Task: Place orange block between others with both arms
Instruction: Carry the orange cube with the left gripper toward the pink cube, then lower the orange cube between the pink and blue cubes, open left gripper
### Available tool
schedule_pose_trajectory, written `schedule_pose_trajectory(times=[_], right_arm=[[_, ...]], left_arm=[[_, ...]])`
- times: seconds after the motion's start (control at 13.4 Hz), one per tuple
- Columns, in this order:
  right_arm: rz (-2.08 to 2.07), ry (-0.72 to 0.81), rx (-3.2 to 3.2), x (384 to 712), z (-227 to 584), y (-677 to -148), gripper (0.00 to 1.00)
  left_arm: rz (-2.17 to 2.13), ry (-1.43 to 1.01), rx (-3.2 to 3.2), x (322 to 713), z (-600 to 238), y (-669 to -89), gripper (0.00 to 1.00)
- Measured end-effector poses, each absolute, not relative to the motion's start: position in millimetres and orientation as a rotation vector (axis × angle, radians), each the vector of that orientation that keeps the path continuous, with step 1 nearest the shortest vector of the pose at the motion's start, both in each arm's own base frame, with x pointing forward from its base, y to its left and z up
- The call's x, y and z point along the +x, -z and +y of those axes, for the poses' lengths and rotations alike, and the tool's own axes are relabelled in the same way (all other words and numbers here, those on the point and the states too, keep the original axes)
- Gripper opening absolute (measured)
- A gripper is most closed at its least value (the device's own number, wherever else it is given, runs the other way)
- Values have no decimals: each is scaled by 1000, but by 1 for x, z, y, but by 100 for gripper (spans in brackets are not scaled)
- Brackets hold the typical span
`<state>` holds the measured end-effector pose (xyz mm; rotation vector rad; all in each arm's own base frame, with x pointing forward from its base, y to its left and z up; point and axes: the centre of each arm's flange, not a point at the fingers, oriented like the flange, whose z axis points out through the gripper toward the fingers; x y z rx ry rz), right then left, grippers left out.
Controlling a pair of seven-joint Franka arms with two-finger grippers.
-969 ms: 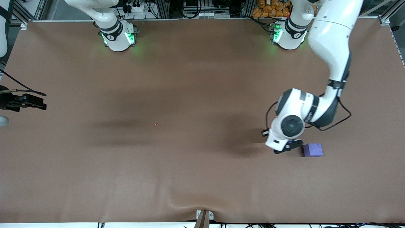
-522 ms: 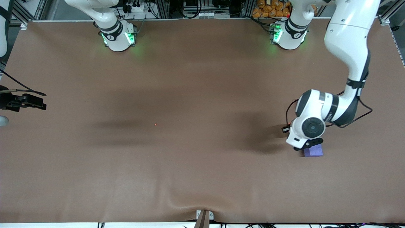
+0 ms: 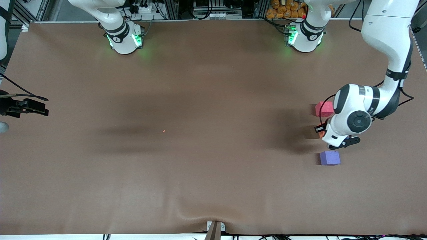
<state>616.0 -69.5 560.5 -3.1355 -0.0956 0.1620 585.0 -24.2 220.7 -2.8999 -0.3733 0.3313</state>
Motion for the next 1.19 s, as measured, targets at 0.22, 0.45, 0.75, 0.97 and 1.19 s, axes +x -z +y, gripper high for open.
schedule_pose_trajectory(times=[0.22, 0.45, 0.75, 0.97, 1.19], right_arm=[[-96, -162, -3136, 616, -70, -561, 100], [-96, -162, -3136, 616, -70, -561, 100], [-96, -162, -3136, 616, -70, -561, 100], [-96, -162, -3136, 616, -70, -561, 100], [-96, -162, -3136, 616, -70, -561, 100]], left_arm=[[-341, -330, -2916, 583, -16, -215, 55], [-280, -348, -2932, 582, -7, -209, 55], [-262, -327, -2959, 583, 7, -196, 55], [-256, -321, -2967, 583, 5, -189, 55], [-264, -315, -2977, 584, 3, -189, 55]])
